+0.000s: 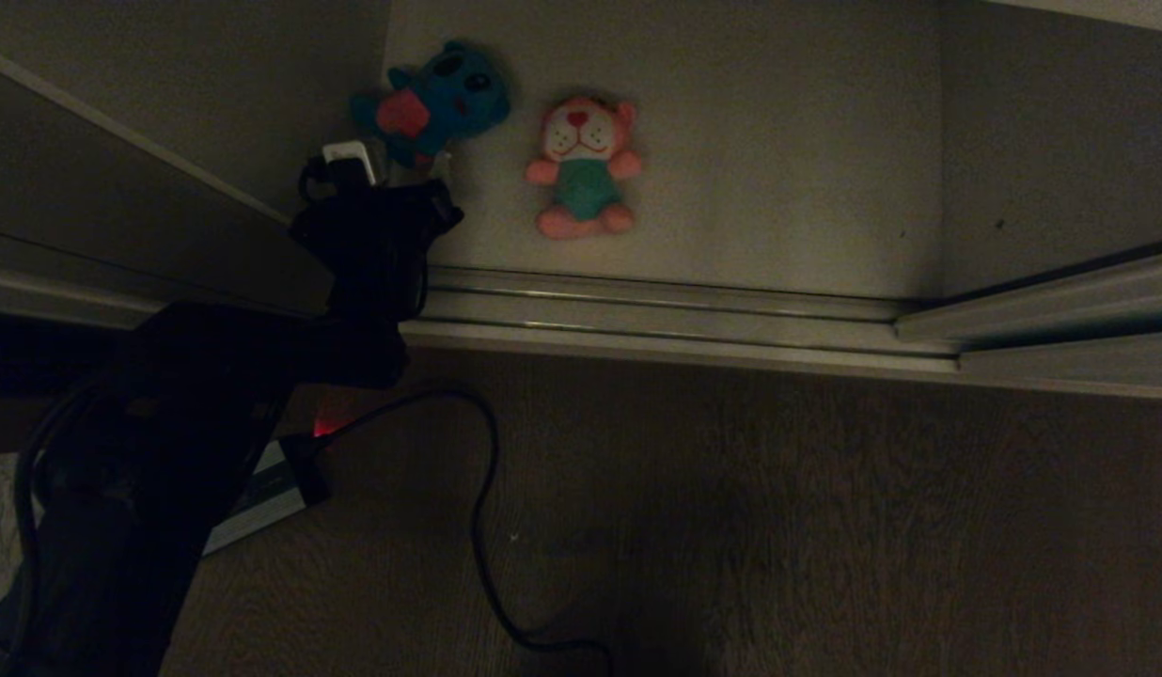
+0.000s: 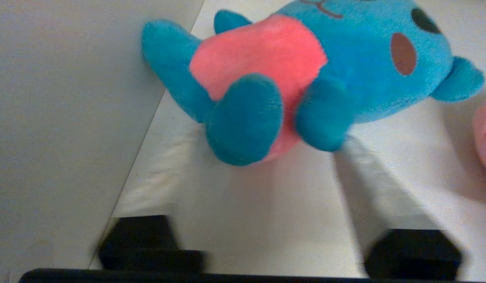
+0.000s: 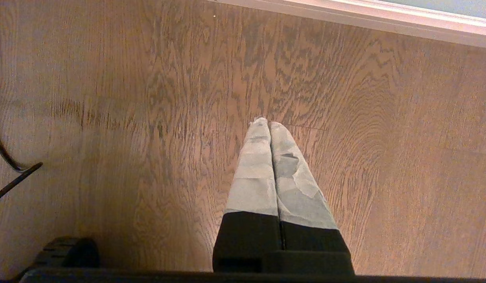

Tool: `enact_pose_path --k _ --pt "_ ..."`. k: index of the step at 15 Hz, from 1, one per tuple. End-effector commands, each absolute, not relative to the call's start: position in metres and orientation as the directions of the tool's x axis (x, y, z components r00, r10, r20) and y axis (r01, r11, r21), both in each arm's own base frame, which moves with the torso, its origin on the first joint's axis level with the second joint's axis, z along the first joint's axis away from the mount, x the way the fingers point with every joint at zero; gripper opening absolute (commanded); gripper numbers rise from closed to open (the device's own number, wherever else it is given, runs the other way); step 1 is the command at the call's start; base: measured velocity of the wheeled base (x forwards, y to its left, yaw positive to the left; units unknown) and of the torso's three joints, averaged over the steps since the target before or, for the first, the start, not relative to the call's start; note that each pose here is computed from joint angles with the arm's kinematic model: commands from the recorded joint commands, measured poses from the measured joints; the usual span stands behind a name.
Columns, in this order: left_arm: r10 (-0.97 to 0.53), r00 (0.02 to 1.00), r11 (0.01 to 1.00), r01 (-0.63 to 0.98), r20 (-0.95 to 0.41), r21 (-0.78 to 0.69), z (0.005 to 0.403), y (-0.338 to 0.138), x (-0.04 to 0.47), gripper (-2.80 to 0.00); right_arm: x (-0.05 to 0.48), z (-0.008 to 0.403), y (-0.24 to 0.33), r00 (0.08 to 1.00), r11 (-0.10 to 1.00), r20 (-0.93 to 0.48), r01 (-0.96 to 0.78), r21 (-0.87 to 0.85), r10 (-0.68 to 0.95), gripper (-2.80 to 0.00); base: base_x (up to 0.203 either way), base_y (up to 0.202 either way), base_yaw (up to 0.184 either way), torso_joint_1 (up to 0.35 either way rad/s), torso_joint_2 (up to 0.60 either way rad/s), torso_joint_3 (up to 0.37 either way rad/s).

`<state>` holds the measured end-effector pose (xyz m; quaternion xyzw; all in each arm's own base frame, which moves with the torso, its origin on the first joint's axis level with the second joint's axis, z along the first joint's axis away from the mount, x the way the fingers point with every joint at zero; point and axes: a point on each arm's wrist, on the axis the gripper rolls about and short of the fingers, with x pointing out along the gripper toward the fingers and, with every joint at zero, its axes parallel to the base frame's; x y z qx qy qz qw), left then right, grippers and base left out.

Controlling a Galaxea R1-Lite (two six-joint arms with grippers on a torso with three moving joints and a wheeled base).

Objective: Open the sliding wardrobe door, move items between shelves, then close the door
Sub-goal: Place the blue doll on the higher shelf

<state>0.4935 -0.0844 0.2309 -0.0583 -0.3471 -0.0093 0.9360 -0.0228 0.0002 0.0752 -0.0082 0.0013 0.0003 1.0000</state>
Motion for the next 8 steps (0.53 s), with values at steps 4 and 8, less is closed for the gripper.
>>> enact_pose_path --k 4,8 --pt "0.017 0.755 0.993 0.064 0.655 -0.100 0.2317 -0.0845 0.4932 -2.80 -0.0225 0.0743 0.0002 1.000 1.000 -0.008 -0.002 -0.017 0.002 -2.80 0.000 0.000 0.000 0.000 0.00 0.000" --pt "0.009 0.751 0.992 0.078 0.661 -0.103 0.2333 -0.0852 0.4921 -2.80 -0.0225 0.0743 0.0002 1.000 1.000 -0.008 -0.002 -0.017 0.002 -2.80 0.000 0.000 0.000 0.000 0.00 0.000"
